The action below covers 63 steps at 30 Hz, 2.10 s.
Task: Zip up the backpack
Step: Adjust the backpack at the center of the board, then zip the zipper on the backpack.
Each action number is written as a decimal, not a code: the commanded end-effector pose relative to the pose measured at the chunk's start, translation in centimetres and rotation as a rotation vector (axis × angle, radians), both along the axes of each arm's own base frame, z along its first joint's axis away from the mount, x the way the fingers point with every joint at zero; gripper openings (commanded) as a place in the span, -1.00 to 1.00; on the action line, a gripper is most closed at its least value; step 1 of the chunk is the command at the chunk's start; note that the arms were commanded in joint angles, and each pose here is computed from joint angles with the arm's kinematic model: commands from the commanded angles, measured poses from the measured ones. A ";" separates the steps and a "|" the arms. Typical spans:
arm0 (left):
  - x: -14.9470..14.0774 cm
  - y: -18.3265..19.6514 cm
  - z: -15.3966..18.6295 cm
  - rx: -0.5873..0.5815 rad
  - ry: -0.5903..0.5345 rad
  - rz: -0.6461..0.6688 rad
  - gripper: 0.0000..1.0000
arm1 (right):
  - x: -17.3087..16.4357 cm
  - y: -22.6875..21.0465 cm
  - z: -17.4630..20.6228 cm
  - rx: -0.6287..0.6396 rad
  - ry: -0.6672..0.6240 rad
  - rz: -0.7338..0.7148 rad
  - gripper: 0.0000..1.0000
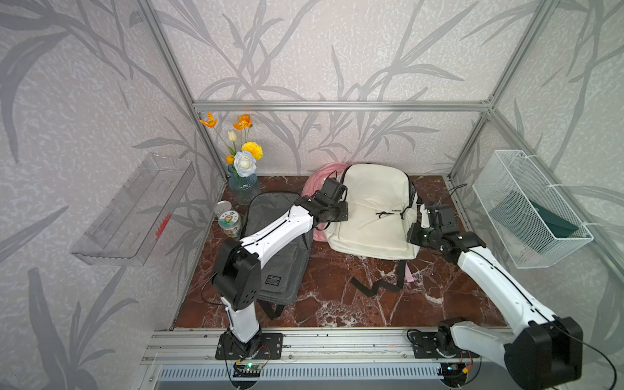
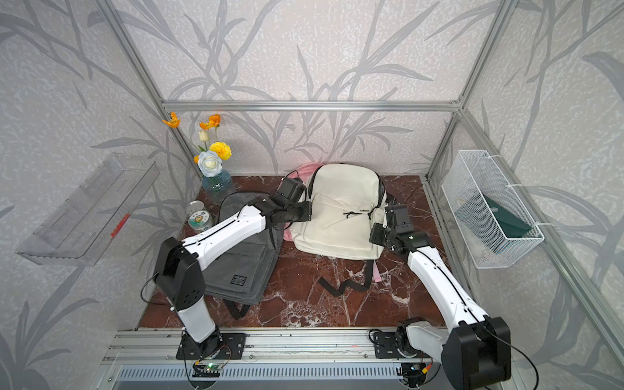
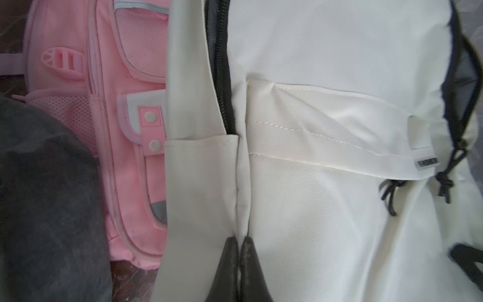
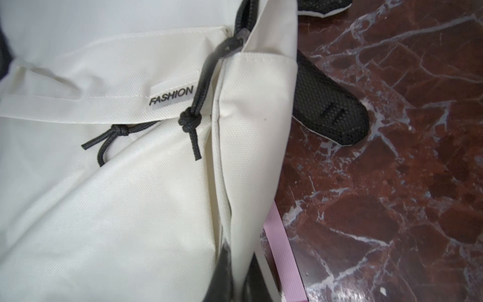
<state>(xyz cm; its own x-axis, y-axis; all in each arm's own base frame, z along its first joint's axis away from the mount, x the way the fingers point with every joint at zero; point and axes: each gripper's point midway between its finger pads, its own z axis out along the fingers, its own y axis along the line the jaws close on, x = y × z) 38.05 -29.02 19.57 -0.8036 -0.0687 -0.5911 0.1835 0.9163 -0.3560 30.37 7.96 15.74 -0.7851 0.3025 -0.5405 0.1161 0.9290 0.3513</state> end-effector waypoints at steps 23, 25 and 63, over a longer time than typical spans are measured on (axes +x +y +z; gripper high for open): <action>-7.5 3.4 -6.4 0.037 0.102 0.058 -0.14 | -2.9 -1.5 -3.0 -0.066 0.021 -0.047 0.37; -7.2 3.1 -4.6 0.050 0.075 0.025 0.09 | -2.6 -1.8 -1.8 -0.058 -0.027 -0.057 0.48; -4.6 -14.7 -12.8 0.015 0.175 -0.486 -0.16 | -1.2 2.0 -11.0 0.201 0.123 0.054 -0.03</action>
<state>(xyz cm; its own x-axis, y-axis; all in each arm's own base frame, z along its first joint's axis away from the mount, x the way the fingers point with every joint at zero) 32.62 -43.18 7.94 -0.8375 0.3497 -0.4198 0.5228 0.7364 -0.4295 29.11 9.03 4.98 -0.8491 0.3626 -0.3840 0.1526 0.8645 0.4789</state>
